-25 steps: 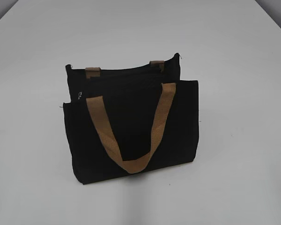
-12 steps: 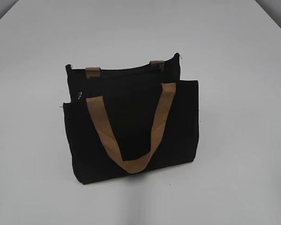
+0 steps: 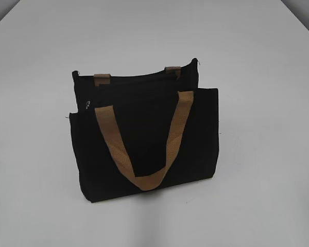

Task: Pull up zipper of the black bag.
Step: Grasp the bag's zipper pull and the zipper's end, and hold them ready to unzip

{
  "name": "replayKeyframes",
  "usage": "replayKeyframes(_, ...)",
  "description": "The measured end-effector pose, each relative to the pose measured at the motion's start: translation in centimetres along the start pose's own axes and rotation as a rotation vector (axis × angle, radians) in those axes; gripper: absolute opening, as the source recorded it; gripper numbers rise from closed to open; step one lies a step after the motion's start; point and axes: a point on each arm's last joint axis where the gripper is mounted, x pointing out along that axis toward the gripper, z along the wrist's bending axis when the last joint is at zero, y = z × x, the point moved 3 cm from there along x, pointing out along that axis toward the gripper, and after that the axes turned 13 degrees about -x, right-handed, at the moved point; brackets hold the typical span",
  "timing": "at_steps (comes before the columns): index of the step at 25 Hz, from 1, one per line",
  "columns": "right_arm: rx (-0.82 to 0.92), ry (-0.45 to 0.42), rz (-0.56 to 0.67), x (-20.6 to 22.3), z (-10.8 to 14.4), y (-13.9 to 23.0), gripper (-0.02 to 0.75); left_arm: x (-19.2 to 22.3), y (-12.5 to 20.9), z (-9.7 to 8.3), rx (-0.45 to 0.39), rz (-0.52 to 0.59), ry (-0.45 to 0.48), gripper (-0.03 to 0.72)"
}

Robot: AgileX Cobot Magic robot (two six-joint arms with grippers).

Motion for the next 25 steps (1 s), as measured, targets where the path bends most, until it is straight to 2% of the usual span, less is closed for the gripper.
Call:
replayKeyframes(3, 0.000, 0.000, 0.000, 0.0, 0.0, 0.0, 0.508, 0.4, -1.1, -0.1, 0.003, -0.002, -0.001, 0.239)
replayKeyframes(7, 0.000, 0.000, 0.000, 0.0, 0.0, 0.0, 0.508, 1.5, -4.4, -0.6, 0.014, -0.147, 0.022, 0.239)
replayKeyframes(10, 0.000, -0.006, -0.002, 0.0, 0.0, 0.0, 0.508, 3.7, -6.6, -0.9, 0.031, -0.196, 0.024, 0.239)
replayKeyframes(12, -0.004, -0.028, -0.009, 0.0, 0.2, 0.0, 0.508, 6.2, -7.7, -1.1, 0.011, -0.199, 0.037, 0.239)
replayKeyframes(15, -0.015, -0.061, 0.006, 0.2, 0.2, -0.1, 0.508, 10.1, -8.9, -1.2, -0.092, -0.209, 0.060, 0.239)
replayKeyframes(17, -0.015, -0.078, 0.039, 0.7, 0.2, -0.3, 0.508, 12.5, -9.5, -1.1, -0.130, -0.231, 0.050, 0.239)
replayKeyframes(20, -0.009, -0.099, 0.102, 1.6, 0.0, -0.5, 0.508, 16.6, -10.0, -0.9, -0.123, -0.240, 0.026, 0.239)
replayKeyframes(25, 0.000, -0.123, 0.174, 2.6, -0.1, -0.7, 0.508, 20.8, -9.2, -1.2, -0.117, -0.275, 0.021, 0.239)
